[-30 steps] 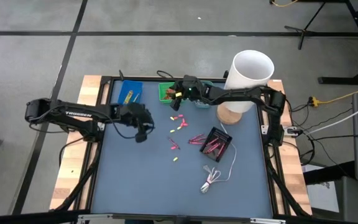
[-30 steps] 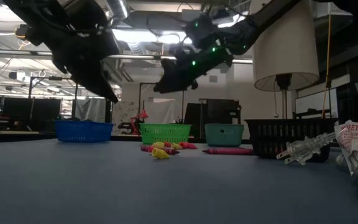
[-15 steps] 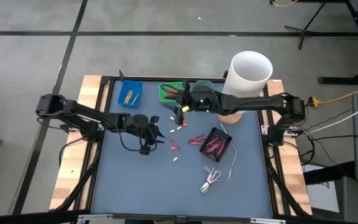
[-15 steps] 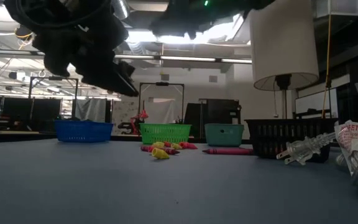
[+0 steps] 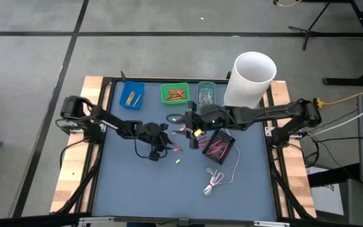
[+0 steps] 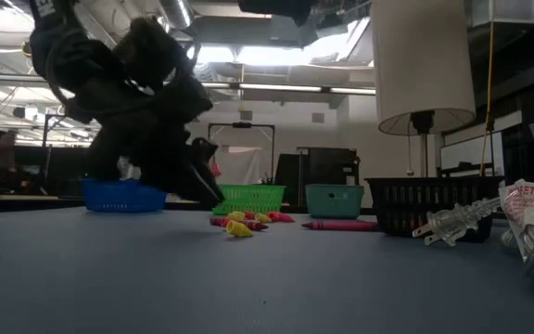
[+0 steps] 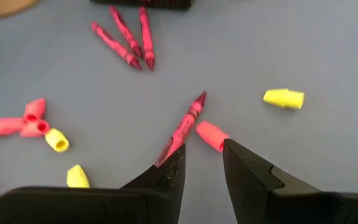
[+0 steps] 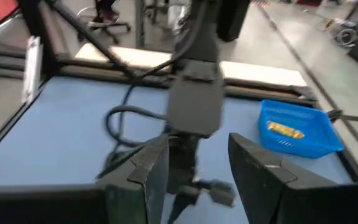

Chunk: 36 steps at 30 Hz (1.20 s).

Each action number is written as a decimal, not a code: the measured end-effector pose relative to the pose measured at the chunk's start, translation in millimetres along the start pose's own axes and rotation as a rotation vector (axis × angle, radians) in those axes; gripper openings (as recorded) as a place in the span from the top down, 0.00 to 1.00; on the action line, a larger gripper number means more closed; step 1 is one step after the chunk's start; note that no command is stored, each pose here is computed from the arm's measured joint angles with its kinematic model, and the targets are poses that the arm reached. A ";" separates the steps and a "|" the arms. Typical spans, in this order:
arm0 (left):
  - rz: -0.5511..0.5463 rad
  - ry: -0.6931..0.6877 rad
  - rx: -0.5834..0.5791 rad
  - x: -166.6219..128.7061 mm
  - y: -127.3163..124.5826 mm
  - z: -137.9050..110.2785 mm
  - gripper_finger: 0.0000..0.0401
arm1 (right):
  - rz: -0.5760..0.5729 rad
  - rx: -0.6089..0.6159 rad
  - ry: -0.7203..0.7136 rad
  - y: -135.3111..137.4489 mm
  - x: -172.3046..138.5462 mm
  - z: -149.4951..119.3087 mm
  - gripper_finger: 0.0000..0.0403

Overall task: Sort crayons
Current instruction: Put the red crayon into the black bin

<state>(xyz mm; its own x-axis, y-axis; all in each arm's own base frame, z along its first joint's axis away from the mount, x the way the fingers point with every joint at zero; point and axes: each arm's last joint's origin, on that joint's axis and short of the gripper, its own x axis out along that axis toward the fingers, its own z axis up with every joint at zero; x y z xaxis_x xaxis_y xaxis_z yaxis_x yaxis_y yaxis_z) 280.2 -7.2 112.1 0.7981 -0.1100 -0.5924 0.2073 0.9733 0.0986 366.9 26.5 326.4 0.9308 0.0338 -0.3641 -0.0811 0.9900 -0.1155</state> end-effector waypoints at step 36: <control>-0.003 0.067 -0.102 17.8 27.4 -29.9 0.77 | 0.072 0.025 0.180 24.7 -3.7 -15.4 0.59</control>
<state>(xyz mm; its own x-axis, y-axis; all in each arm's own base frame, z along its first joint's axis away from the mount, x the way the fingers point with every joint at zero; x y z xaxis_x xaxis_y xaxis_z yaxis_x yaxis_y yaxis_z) 283.1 23.5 80.4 0.7574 -0.1022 -0.6449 0.1479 0.9889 0.0169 355.9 48.7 310.7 0.8439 0.0813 -0.5304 -0.1336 0.9892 -0.0608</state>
